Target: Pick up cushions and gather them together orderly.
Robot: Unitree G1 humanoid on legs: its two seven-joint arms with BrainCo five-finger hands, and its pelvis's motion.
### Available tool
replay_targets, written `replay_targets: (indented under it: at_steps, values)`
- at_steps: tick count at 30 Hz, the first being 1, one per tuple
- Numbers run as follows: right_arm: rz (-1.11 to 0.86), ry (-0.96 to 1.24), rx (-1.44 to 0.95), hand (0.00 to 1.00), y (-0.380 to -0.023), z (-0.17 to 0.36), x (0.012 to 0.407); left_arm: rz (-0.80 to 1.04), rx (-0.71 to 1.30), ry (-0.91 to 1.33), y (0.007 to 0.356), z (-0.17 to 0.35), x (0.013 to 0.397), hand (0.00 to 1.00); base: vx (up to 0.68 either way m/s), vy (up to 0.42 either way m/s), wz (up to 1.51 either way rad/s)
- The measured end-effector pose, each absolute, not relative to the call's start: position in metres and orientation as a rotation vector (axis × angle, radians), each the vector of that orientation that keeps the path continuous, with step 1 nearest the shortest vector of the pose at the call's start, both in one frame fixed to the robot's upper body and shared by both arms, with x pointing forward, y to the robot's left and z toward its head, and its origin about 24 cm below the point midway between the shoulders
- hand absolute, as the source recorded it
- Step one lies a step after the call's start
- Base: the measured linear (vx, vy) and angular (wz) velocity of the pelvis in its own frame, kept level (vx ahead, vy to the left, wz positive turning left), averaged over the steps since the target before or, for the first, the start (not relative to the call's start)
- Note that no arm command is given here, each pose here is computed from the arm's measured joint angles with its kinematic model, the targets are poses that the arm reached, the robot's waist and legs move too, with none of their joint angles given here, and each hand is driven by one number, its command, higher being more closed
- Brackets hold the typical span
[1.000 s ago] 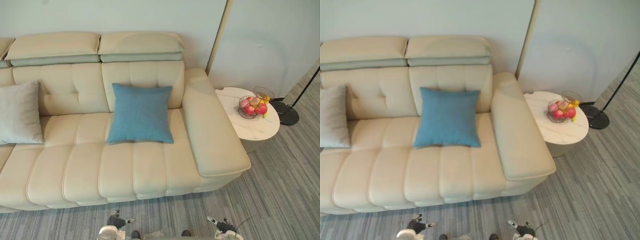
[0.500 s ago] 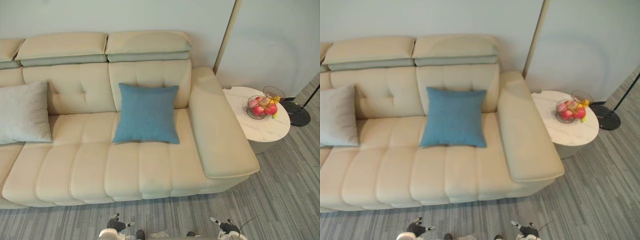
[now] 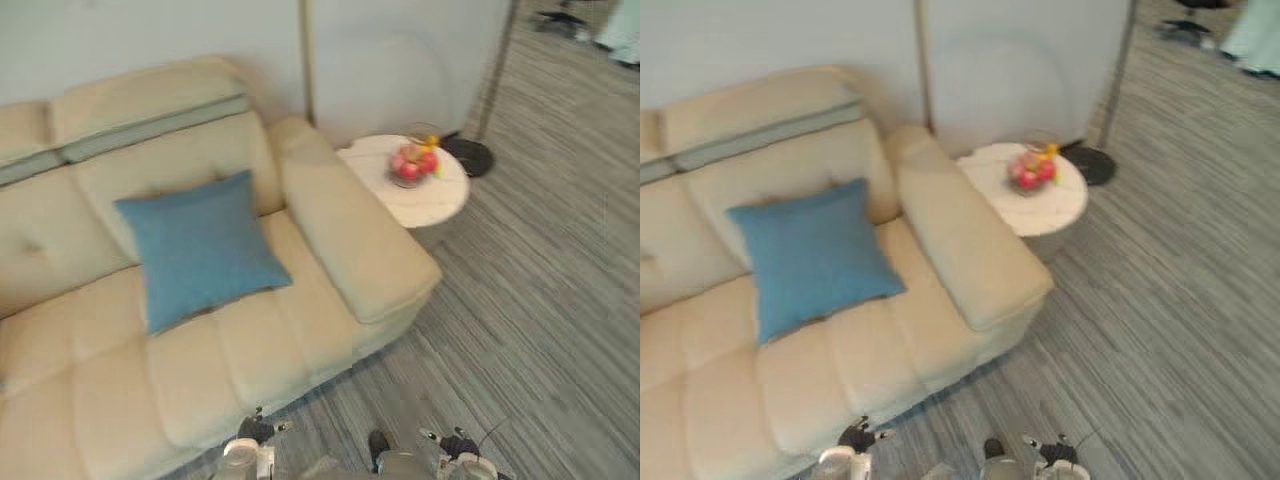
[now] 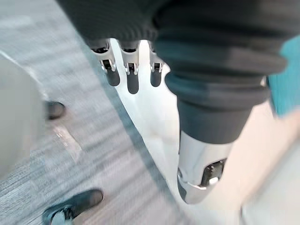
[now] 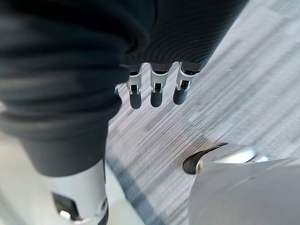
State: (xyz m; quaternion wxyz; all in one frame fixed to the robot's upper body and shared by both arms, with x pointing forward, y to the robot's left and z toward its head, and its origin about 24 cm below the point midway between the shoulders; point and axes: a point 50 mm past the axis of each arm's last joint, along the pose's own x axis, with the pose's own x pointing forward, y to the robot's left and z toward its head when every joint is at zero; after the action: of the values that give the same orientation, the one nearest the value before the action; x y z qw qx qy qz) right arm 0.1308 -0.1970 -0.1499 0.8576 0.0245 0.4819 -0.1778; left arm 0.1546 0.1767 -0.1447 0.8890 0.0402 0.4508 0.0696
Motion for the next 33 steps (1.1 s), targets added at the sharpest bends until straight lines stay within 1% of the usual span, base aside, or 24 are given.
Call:
replay_targets:
  at_steps: [1, 3, 7, 9, 10, 12, 16, 17, 19, 21, 23, 25, 29, 31, 33]
  values:
    - [-0.356, 1.003, 0.054, 0.00, -0.192, -0.149, 0.136, 0.139, 0.098, 0.930, 0.179, -0.143, 0.157, 0.00, -0.07, 0.111, -1.34]
    - [-0.324, 0.998, 0.038, 0.00, -0.185, -0.148, 0.140, 0.114, 0.142, 0.868, 0.183, -0.133, 0.178, 0.00, -0.05, 0.093, -0.92]
    - [-0.354, 0.954, 0.026, 0.00, -0.194, -0.143, 0.144, 0.065, 0.189, 0.751, 0.174, -0.114, 0.212, 0.00, 0.00, 0.050, 0.01]
    - [-0.353, 0.909, 0.014, 0.00, -0.197, -0.138, 0.151, 0.053, 0.197, 0.748, 0.173, -0.114, 0.212, 0.00, -0.05, 0.084, -0.32]
    - [-0.358, 0.876, 0.017, 0.00, -0.199, -0.133, 0.165, 0.035, 0.192, 0.737, 0.167, -0.113, 0.215, 0.00, 0.00, 0.073, -0.15]
    - [-0.339, 0.890, 0.025, 0.00, -0.192, -0.135, 0.167, 0.010, 0.243, 0.698, 0.173, -0.105, 0.225, 0.00, 0.02, -0.015, -0.16]
    - [-0.326, 0.853, 0.024, 0.00, -0.184, -0.128, 0.184, 0.037, 0.267, 0.727, 0.186, -0.107, 0.222, 0.00, -0.10, -0.020, -1.28]
    - [-0.334, 0.849, 0.012, 0.00, -0.188, -0.127, 0.183, 0.025, 0.262, 0.724, 0.180, -0.107, 0.223, 0.00, -0.17, 0.043, -1.29]
    - [-0.308, 0.832, -0.001, 0.00, -0.181, -0.125, 0.188, 0.010, 0.279, 0.721, 0.179, -0.104, 0.229, 0.00, -0.07, -0.038, -0.57]
    - [-0.319, 0.849, 0.000, 0.00, -0.183, -0.128, 0.178, -0.033, 0.283, 0.714, 0.167, -0.104, 0.230, 0.00, -0.02, -0.058, -0.08]
    - [-0.327, 0.865, -0.001, 0.00, -0.185, -0.131, 0.170, -0.062, 0.265, 0.713, 0.154, -0.106, 0.229, 0.00, -0.04, -0.047, -0.31]
    - [-0.328, 0.873, 0.001, 0.00, -0.185, -0.133, 0.168, -0.062, 0.244, 0.724, 0.149, -0.109, 0.224, 0.00, -0.13, -0.072, -0.71]
    - [-0.375, 0.967, 0.015, 0.00, -0.195, -0.144, 0.148, -0.028, 0.134, 0.852, 0.141, -0.132, 0.186, 0.00, -0.12, 0.000, -1.31]
    - [-0.401, 1.018, 0.023, 0.00, -0.199, -0.150, 0.131, -0.015, 0.128, 0.906, 0.144, -0.140, 0.170, 0.00, -0.13, 0.142, -1.33]
    - [-0.416, 1.071, 0.033, 0.00, -0.202, -0.155, 0.117, 0.006, 0.145, 0.968, 0.156, -0.148, 0.152, 0.00, -0.10, 0.159, -1.59]
